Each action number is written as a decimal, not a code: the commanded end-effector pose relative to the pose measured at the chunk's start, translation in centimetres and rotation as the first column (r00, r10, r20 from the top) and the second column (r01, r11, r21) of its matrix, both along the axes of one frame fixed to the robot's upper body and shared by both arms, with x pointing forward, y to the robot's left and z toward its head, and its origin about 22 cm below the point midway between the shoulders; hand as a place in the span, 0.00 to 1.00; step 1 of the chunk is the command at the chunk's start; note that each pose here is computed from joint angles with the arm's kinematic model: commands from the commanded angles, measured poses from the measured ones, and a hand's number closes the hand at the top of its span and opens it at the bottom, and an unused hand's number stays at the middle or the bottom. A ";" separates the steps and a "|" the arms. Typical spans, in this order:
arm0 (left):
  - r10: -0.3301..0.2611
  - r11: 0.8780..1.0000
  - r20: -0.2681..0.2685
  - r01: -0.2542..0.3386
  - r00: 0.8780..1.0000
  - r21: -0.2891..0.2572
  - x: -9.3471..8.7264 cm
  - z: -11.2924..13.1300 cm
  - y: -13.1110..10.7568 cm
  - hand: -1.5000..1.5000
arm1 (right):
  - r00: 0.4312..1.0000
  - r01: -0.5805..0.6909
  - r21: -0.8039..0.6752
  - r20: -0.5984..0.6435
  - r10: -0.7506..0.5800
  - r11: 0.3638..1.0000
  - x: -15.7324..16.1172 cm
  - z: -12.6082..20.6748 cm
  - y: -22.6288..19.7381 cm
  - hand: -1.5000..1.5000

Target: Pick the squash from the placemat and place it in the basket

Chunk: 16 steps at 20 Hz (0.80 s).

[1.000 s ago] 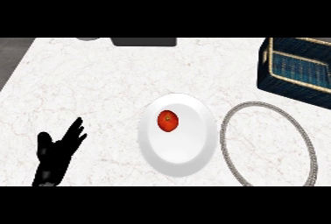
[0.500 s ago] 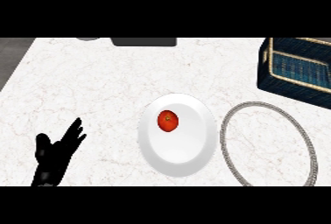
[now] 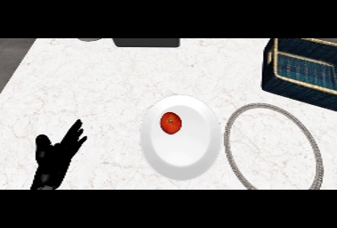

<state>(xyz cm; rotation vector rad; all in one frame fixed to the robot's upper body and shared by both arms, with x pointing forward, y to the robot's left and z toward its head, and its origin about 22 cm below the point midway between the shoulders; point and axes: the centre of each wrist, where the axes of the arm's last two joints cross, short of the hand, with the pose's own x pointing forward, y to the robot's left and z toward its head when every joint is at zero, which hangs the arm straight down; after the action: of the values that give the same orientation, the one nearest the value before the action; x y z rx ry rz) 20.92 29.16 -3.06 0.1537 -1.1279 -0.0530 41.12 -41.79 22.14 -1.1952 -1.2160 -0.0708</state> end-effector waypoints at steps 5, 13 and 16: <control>-0.003 1.000 -0.113 0.001 0.994 -0.014 -1.2 -1.9 0.3 0.50 | 1.000 -0.011 -0.058 0.027 0.013 0.998 -1.7 0.8 -3.8 0.00; 0.018 1.000 -0.117 -0.018 0.993 -0.001 -2.5 -2.9 1.6 0.50 | 0.987 0.047 0.036 0.154 -0.052 0.998 -3.2 2.0 -5.5 0.00; 0.039 0.999 -0.101 -0.040 0.994 -0.010 -0.7 -0.8 2.2 0.50 | 0.973 0.095 0.080 0.203 -0.109 0.992 -5.2 4.3 -7.8 0.00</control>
<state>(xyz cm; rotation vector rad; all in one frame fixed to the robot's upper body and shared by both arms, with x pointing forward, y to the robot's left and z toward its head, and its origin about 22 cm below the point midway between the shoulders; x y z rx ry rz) 20.51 29.92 -3.09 0.1523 -1.1286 -0.0379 37.56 -47.92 24.96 -1.2207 -1.3117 -0.2390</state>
